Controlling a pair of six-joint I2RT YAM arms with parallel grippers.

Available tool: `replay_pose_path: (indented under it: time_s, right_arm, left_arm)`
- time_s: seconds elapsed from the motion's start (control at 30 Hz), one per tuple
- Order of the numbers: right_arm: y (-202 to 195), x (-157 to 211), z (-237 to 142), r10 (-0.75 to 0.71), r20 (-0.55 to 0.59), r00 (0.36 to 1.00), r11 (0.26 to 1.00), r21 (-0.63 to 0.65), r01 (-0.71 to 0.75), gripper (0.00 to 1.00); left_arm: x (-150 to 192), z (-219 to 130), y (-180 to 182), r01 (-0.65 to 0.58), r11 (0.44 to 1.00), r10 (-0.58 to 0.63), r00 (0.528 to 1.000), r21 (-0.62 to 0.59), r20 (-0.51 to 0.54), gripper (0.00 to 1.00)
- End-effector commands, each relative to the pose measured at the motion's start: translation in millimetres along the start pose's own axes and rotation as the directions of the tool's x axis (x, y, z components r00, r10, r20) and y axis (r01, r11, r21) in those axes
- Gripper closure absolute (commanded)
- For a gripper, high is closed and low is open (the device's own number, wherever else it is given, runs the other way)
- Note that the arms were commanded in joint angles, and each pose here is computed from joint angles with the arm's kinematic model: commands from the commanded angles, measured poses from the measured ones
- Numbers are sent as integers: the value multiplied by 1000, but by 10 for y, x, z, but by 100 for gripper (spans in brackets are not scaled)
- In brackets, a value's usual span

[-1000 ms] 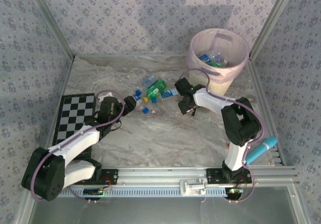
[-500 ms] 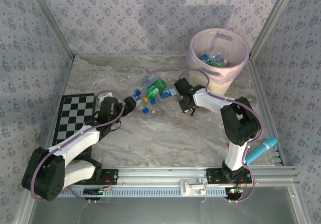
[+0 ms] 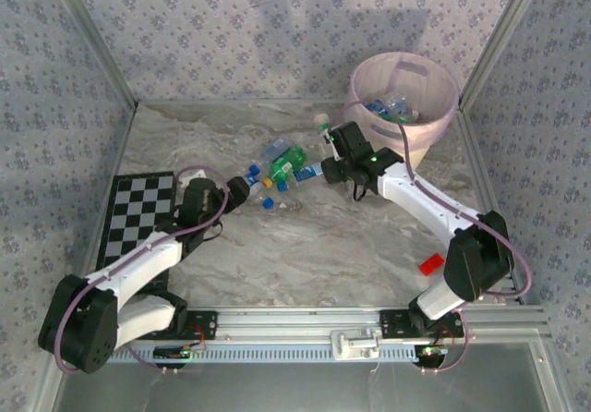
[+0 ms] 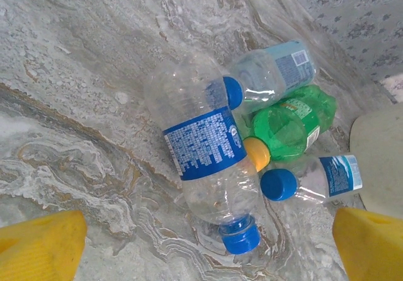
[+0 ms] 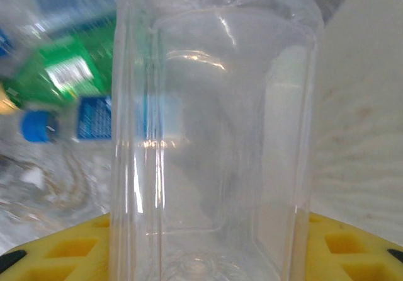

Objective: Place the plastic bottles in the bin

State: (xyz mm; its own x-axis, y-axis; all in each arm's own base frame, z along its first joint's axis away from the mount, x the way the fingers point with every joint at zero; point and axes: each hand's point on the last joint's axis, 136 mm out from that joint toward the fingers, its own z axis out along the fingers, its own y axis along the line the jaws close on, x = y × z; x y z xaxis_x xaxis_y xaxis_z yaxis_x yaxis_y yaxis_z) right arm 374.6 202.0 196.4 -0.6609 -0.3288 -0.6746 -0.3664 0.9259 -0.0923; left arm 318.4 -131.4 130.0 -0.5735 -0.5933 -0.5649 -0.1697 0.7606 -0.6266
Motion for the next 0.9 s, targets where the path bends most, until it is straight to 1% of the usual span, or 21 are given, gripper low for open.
replay_pose_path:
  time_s: [0.0, 0.1, 0.17, 0.27, 0.37, 0.47, 0.57, 0.7, 0.87]
  right_arm:
    - [79, -621, -401, 22, 200, 980, 995, -99, -3, 54]
    - [11, -920, -632, 38, 289, 957, 992, -125, -1, 54]
    - [-108, -1084, -769, 58, 334, 941, 991, -130, -15, 54]
    - [-381, -1270, -955, 109, 384, 917, 989, -135, -61, 54]
    - [-728, -1366, -1129, 155, 426, 892, 987, -107, -120, 55]
    - [-1039, -1349, -1258, 182, 445, 877, 983, -59, -174, 55]
    - [-1301, -1250, -1330, 211, 443, 871, 974, -23, -224, 54]
    - [-1586, -1085, -1326, 256, 421, 870, 958, 12, -288, 54]
    - [-1831, -959, -1296, 319, 396, 861, 935, 15, -353, 54]
  left_arm:
    - [-79, -53, 30, -7, 1000, 7, 999, -7, 41, 0]
    - [-80, -76, 51, -2, 1000, 2, 999, -8, 49, 0]
    - [-80, -93, 69, 0, 1000, 0, 999, -10, 54, 0]
    - [-78, -122, 103, -2, 1000, 3, 998, -16, 62, 0]
    - [-73, -145, 145, -2, 1000, 3, 998, -24, 69, 0]
    - [-70, -159, 169, -4, 1000, 6, 997, -28, 74, 0]
    - [-67, -161, 176, -9, 1000, 11, 997, -29, 73, 0]
    - [-71, -152, 161, -22, 999, 24, 997, -28, 71, 0]
    - [-70, -128, 139, -29, 999, 31, 997, -26, 64, 0]
